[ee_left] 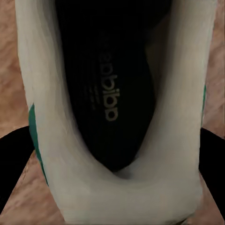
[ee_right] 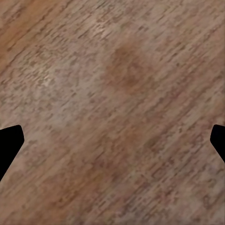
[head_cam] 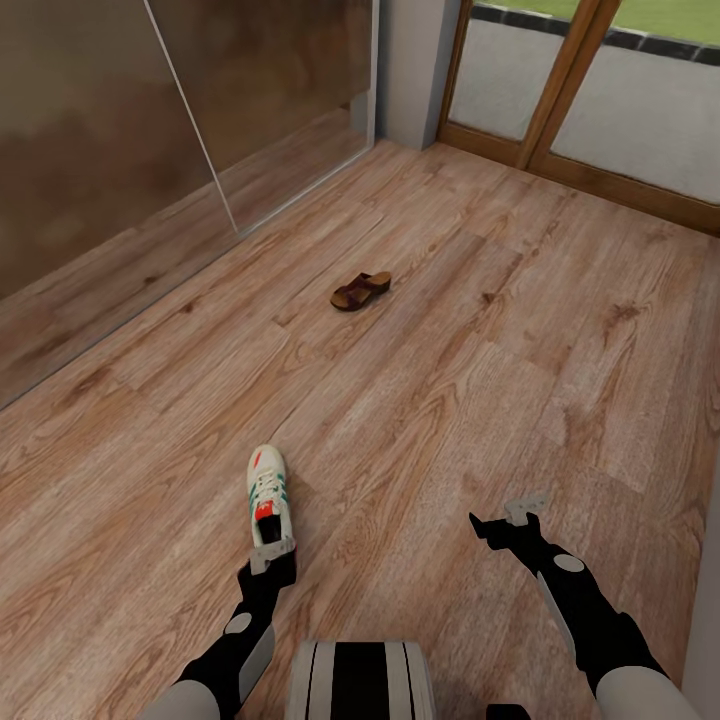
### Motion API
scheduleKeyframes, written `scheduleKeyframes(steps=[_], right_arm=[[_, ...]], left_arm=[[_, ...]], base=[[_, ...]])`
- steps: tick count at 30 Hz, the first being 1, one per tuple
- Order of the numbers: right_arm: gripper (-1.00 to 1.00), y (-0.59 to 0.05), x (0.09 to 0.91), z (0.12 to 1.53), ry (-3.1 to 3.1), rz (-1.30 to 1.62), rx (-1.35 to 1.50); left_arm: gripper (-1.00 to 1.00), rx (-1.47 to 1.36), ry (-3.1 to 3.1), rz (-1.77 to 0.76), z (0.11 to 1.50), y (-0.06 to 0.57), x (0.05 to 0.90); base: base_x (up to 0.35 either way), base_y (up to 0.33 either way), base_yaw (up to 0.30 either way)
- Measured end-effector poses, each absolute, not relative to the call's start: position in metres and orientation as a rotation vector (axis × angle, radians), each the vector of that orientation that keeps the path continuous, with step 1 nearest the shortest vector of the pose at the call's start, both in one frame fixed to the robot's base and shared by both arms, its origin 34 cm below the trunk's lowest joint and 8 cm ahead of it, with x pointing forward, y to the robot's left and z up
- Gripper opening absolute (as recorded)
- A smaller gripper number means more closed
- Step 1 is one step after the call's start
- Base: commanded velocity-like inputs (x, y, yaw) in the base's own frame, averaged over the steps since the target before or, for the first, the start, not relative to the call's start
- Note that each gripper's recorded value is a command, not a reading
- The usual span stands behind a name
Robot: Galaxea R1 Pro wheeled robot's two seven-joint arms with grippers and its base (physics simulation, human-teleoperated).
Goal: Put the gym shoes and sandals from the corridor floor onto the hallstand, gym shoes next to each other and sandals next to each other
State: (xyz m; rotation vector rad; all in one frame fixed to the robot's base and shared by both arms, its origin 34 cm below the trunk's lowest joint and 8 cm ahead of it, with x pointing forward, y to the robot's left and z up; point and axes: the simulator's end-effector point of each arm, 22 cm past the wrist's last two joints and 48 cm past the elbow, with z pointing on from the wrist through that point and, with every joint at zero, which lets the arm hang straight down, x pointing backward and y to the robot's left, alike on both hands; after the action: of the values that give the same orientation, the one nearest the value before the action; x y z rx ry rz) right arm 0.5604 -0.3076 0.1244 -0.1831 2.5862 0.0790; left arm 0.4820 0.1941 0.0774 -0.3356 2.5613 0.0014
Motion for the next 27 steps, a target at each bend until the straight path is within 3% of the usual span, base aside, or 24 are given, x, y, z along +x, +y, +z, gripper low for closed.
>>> scheduleKeyframes(steps=[27], right_arm=[[1.0, -0.3066, 0.5603, 0.1242, 2.586, 0.081, -0.182]], left_arm=[[-1.0, -0.347, 2.557, 0.005, 0.0778, 0.1958, 0.4824]], base=[[0.0, 0.0, 0.0]])
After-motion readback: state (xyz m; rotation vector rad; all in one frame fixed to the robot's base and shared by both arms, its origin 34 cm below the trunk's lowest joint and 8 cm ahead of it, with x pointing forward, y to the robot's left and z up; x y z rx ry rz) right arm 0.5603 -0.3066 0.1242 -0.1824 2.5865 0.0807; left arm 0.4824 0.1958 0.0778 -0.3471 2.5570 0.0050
